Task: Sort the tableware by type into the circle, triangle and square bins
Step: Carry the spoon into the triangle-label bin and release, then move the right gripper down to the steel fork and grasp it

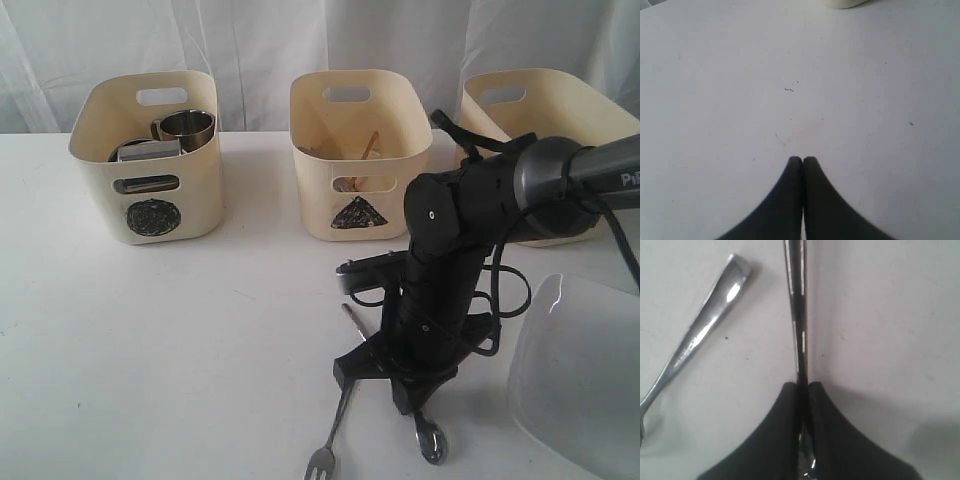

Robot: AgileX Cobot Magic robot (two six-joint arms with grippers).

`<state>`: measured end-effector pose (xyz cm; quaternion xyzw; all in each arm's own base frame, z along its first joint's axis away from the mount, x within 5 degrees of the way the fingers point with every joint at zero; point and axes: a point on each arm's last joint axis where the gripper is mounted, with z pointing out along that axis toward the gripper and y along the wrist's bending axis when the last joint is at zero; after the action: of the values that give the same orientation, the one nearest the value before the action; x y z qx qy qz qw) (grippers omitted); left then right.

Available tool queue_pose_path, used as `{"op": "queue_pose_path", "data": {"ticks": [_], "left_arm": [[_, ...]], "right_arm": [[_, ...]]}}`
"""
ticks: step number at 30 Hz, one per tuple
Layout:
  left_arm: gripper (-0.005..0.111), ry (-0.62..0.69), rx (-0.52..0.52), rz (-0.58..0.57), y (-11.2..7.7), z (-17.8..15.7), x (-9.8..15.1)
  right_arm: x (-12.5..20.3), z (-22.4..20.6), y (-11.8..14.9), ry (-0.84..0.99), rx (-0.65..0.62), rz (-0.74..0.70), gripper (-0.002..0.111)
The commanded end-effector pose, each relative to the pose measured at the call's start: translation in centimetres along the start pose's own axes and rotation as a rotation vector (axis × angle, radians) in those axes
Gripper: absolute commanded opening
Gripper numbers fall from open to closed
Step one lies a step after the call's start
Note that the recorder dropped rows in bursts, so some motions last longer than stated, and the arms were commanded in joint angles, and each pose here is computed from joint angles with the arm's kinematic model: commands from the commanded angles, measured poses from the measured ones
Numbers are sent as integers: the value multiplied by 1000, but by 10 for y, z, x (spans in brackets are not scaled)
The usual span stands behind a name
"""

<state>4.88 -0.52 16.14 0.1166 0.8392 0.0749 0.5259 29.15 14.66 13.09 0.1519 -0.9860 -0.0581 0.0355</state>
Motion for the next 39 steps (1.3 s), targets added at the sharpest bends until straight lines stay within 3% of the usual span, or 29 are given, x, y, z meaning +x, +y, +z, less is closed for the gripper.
{"op": "queue_pose_path", "data": {"ticks": [1, 6, 13, 22, 26, 32, 36, 39], "left_arm": [[0, 18, 11, -8, -2, 1, 4], [0, 18, 11, -8, -2, 1, 4], [0, 18, 11, -8, -2, 1, 4], [0, 18, 11, -8, -2, 1, 4], [0, 18, 11, -8, -2, 1, 4], [0, 18, 11, -8, -2, 1, 4], [0, 18, 11, -8, -2, 1, 4], [0, 18, 11, -8, -2, 1, 4]], "right_arm": [[3, 17, -1, 53, -3, -36, 0], [2, -4, 2, 35, -13, -87, 0], [-13, -66, 9, -209, -1, -139, 0], [-15, -91, 13, -307, -9, -163, 0], [-22, -143, 16, -532, 41, -242, 0], [-51, -218, -5, -1060, 174, -251, 0], [-75, -224, -27, -1293, 168, -146, 0], [-94, -206, -43, -1338, 175, -104, 0]]}}
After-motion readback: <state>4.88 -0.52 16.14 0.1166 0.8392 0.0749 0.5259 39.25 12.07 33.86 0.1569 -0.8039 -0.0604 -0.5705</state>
